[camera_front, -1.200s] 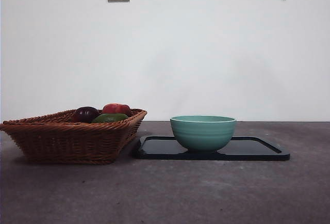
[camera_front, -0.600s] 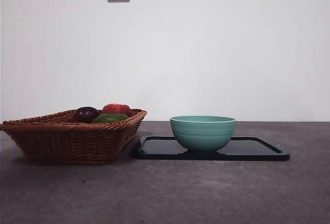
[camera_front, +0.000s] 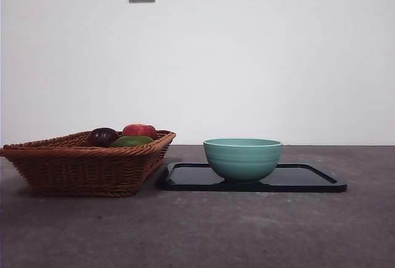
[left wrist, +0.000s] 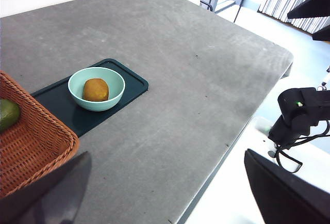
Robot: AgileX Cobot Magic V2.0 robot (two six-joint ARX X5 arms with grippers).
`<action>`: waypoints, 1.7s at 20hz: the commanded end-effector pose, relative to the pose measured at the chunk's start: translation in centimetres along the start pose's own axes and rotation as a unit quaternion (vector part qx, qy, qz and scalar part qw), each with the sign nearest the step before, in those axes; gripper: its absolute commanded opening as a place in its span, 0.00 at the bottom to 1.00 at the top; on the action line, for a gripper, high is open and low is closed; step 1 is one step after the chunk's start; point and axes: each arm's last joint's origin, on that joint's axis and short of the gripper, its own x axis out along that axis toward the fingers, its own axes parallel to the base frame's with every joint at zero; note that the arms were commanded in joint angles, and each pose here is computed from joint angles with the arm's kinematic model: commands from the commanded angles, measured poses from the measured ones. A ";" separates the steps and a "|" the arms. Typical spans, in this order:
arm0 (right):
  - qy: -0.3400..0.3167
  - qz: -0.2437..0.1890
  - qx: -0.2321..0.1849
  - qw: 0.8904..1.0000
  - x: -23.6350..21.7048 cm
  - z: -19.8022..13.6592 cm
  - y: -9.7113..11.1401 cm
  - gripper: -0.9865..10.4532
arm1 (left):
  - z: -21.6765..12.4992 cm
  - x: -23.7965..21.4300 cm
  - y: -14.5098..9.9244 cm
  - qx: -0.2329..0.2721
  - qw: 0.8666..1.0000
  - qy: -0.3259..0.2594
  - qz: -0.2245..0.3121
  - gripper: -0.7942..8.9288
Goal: Pick up the wifruite, put it on the bowl, pick up the plate, put it on desk
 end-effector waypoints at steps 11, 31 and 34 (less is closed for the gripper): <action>-0.007 0.004 0.012 1.000 -0.2 0.1 0.0 0.57 | 2.3 4.0 -0.8 -0.106 0.994 -0.005 -0.003 0.56; -0.008 0.001 0.008 1.000 -0.2 0.2 0.0 0.57 | 10.1 25.6 2.6 -0.052 0.959 0.247 0.127 0.56; -0.008 0.001 0.008 1.000 -0.2 0.2 0.0 0.57 | 11.0 28.9 4.3 -0.026 0.954 0.265 0.134 0.56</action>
